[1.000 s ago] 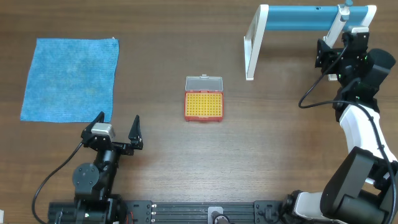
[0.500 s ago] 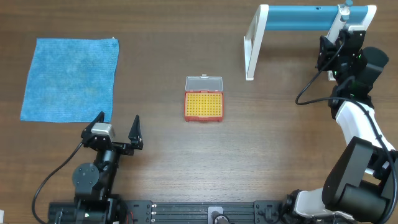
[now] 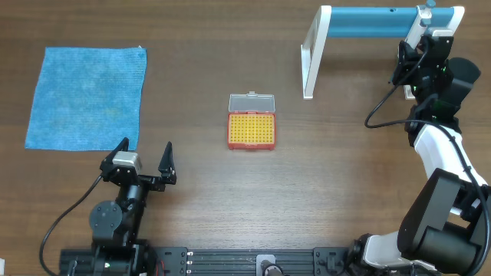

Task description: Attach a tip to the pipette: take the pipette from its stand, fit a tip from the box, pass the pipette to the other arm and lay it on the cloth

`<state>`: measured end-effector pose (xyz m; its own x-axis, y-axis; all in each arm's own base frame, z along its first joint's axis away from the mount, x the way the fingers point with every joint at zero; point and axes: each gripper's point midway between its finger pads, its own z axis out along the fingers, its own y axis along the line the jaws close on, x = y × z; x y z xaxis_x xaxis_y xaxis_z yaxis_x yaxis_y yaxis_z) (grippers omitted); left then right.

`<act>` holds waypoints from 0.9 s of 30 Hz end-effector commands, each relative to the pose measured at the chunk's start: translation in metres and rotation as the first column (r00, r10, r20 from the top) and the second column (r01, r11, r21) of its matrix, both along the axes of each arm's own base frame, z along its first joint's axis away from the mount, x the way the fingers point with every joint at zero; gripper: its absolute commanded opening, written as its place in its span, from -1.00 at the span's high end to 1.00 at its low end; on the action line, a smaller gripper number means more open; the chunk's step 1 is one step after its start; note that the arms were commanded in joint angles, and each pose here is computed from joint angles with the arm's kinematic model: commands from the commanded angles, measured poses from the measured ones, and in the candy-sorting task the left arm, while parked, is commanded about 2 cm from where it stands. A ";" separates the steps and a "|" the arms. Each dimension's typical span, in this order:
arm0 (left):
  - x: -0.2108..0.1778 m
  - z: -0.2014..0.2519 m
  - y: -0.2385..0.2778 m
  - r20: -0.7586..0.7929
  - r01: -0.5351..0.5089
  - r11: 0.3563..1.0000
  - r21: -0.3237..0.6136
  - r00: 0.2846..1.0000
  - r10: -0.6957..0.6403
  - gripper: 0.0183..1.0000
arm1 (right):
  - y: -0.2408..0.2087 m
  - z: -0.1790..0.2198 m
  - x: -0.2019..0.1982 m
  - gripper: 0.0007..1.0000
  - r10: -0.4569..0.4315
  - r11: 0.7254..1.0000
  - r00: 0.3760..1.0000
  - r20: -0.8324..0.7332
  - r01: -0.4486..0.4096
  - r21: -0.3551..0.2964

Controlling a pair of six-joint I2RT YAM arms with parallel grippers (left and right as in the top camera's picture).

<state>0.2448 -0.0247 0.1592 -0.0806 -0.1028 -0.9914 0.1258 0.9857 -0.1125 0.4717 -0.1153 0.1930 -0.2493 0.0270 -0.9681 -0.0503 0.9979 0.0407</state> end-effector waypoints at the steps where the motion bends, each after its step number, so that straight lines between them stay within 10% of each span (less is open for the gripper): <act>1: 0.000 -0.001 0.001 -0.001 -0.006 1.000 0.013 1.000 0.006 -0.99 | 0.002 0.002 0.004 0.59 -0.001 1.000 1.000 0.005 0.001 0.008; 12: 0.000 -0.001 0.001 -0.001 -0.006 1.000 0.013 1.000 0.006 -1.00 | 0.002 0.009 0.001 0.85 -0.002 1.000 1.000 0.015 0.001 0.004; 22: 0.000 -0.001 0.001 -0.001 -0.006 1.000 0.013 1.000 0.006 -0.99 | 0.018 0.107 -0.029 0.85 0.063 0.996 0.974 0.218 -0.048 -0.075; 24: 0.000 -0.001 0.001 -0.001 -0.006 1.000 0.013 1.000 0.006 -0.99 | 0.066 0.143 -0.047 0.85 0.269 0.963 0.915 0.302 -0.261 -0.068; 27: 0.000 -0.001 0.001 -0.001 -0.006 1.000 0.013 1.000 0.006 -0.99 | 0.169 0.184 -0.073 0.85 0.563 0.804 0.704 0.433 -0.589 -0.087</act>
